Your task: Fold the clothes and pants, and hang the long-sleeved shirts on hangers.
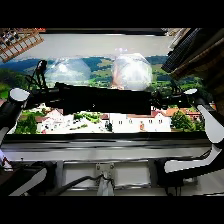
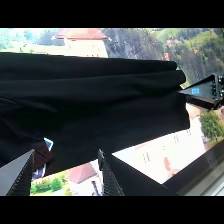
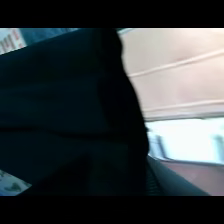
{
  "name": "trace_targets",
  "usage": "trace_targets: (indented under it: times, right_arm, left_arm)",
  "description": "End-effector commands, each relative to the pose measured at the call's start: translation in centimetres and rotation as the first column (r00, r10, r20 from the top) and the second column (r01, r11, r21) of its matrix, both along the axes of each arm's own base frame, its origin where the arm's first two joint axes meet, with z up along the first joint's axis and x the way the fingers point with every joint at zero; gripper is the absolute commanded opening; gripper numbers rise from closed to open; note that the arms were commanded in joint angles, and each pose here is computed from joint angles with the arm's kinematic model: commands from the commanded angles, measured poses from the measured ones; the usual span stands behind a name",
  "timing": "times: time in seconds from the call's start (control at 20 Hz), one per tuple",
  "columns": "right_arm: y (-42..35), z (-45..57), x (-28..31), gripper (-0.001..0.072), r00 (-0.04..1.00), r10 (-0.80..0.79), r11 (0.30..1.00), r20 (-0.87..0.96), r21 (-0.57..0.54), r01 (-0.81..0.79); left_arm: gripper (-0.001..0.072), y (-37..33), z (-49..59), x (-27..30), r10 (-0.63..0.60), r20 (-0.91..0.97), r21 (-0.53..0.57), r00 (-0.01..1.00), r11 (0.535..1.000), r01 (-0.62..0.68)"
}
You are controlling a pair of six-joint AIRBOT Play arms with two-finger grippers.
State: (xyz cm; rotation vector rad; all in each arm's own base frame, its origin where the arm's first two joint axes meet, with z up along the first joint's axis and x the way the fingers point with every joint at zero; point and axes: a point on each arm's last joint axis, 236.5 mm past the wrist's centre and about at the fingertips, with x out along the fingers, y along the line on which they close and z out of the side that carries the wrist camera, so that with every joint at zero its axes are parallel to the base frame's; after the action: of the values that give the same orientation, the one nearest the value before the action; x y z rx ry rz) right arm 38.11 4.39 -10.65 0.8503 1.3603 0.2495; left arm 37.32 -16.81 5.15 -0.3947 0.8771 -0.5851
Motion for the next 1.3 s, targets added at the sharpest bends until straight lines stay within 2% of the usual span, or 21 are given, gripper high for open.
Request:
trace_targets:
  times: [0.0, 0.1, 0.25, 0.3, 0.4, 0.45, 0.55, 0.6, 0.65, 0.75, 0.85, 1.0, 1.25]
  right_arm:
    - [1.8, -0.5, -0.2, 0.0356, 0.998, 0.056, 0.998, -0.005, -0.010, -0.056]
    - [2.2, 0.1, 0.5, 0.0270, 0.997, 0.069, 0.997, 0.017, -0.016, -0.069]
    - [1.9, 1.4, 2.1, 0.0040, 0.996, 0.072, 0.997, 0.061, -0.028, -0.071]
    - [1.7, 1.9, 2.5, 0.0025, 0.995, 0.068, 0.997, 0.069, -0.031, -0.066]
    - [1.6, 2.9, 3.3, 0.0024, 0.995, 0.068, 0.997, 0.078, -0.030, -0.066]
    - [1.7, 3.6, 3.4, 0.0024, 0.993, 0.088, 0.996, 0.082, -0.030, -0.086]
    - [1.3, 5.1, 3.5, 0.0024, 0.986, 0.147, 0.988, 0.079, -0.054, -0.143]
    - [1.0, 5.9, 3.4, 0.0024, 0.980, 0.185, 0.981, 0.076, -0.077, -0.179]
    - [0.4, 6.6, 3.5, 0.0024, 0.976, 0.209, 0.974, 0.065, -0.108, -0.202]
    - [-1.2, 7.9, 3.9, 0.0024, 0.970, 0.239, 0.957, 0.050, -0.183, -0.227]
    - [-2.3, 9.6, 4.9, 0.0024, 0.970, 0.230, 0.949, 0.081, -0.238, -0.206]
    - [-3.3, 12.4, 6.1, 0.0024, 0.959, 0.244, 0.933, 0.141, -0.303, -0.192]
    - [-3.6, 15.1, 6.8, 0.0024, 0.952, 0.251, 0.927, 0.177, -0.326, -0.184]
  left_arm:
    - [0.0428, -0.3, 0.1, 0.1, 0.006, -0.007, -0.025, 1.000, 1.000, -0.006]
    - [0.0428, -1.4, -0.2, -0.2, -0.014, -0.022, -0.036, 1.000, 0.999, 0.014]
    - [0.0425, -4.9, -2.0, -1.7, -0.100, -0.064, -0.033, 0.993, 0.995, 0.098]
    - [0.0424, -6.4, -2.7, -2.1, -0.124, -0.074, -0.034, 0.990, 0.992, 0.122]
    - [0.0405, -9.5, -4.1, -2.7, -0.145, -0.097, -0.059, 0.985, 0.988, 0.140]
    - [0.0344, -11.0, -4.8, -3.0, -0.147, -0.124, -0.083, 0.981, 0.987, 0.138]
    - [0.0305, -13.8, -6.0, -4.3, -0.181, -0.197, -0.126, 0.964, 0.979, 0.158]
    - [0.0213, -14.9, -6.5, -4.9, -0.204, -0.214, -0.128, 0.955, 0.975, 0.180]
    - [0.0208, -16.1, -6.9, -5.3, -0.229, -0.217, -0.125, 0.949, 0.971, 0.206]
    - [0.0130, -18.0, -7.3, -5.1, -0.252, -0.234, -0.127, 0.939, 0.966, 0.227]
    - [0.0127, -19.1, -8.3, -4.1, -0.260, -0.258, -0.093, 0.930, 0.965, 0.244]
    - [0.0128, -19.2, -10.8, -2.6, -0.261, -0.332, 0.021, 0.906, 0.959, 0.284]
    - [0.0129, -23.7, -12.3, -1.5, -0.291, -0.389, -0.066, 0.874, 0.955, 0.289]
